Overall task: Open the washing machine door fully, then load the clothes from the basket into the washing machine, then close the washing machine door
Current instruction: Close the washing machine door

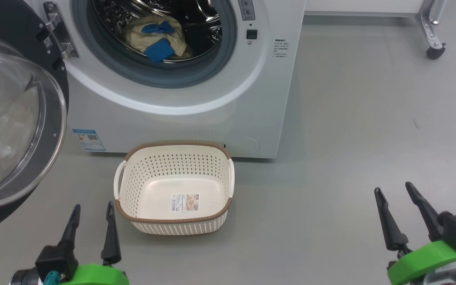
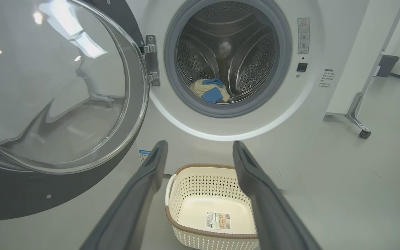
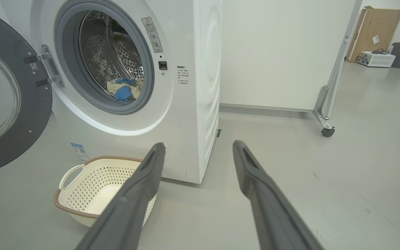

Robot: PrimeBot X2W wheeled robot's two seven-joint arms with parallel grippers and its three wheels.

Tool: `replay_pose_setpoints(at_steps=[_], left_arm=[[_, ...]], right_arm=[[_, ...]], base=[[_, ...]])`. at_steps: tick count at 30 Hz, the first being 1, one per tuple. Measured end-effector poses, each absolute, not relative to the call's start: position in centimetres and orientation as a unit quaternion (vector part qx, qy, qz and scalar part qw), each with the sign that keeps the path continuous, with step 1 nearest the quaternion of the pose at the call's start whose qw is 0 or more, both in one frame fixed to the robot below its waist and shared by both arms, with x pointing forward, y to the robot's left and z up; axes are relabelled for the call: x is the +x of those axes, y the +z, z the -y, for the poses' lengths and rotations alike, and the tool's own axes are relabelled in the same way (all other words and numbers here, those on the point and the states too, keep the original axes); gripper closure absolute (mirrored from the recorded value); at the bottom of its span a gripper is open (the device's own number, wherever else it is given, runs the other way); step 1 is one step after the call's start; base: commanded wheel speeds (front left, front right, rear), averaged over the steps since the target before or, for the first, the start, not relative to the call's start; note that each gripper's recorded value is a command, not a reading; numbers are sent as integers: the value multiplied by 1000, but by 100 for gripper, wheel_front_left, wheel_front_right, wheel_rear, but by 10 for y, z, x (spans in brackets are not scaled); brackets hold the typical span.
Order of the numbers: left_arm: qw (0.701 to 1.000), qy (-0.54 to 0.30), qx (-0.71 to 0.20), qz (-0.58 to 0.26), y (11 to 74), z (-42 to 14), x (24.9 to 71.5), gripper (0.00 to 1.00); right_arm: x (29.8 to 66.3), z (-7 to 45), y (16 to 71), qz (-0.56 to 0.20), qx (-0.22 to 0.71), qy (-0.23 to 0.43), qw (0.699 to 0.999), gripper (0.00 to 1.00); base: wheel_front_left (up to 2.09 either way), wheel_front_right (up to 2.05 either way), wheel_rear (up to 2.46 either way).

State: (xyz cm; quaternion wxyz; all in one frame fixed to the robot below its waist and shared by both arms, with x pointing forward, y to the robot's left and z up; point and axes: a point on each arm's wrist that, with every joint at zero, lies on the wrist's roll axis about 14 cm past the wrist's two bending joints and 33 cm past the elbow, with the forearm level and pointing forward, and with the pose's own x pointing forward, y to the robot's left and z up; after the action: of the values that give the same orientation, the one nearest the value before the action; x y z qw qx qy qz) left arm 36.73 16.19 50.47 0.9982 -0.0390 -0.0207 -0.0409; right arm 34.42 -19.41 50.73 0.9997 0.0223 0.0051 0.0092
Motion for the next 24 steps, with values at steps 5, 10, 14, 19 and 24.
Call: replay_pose_setpoints(at_steps=[5, 10, 14, 19, 24], left_arm=[[998, -38, -38, 22, 506, -163, 367, 0], [998, -36, -37, 24, 507, -164, 365, 0], [999, -30, -37, 25, 507, -169, 362, 0], [999, -16, -33, 25, 508, -179, 357, 0], [999, 8, -28, 24, 507, -195, 348, 0]], right_arm=[[344, 194, 507, -5, 22, 9, 1000, 0], [345, 195, 506, -7, 22, 8, 1000, 0], [348, 194, 507, -5, 21, 11, 1000, 0], [353, 186, 507, -5, 21, 24, 999, 0], [360, 172, 506, -6, 22, 45, 999, 0]], base=[[0, 0, 0], [0, 0, 0], [0, 0, 0], [0, 0, 0], [0, 0, 0]])
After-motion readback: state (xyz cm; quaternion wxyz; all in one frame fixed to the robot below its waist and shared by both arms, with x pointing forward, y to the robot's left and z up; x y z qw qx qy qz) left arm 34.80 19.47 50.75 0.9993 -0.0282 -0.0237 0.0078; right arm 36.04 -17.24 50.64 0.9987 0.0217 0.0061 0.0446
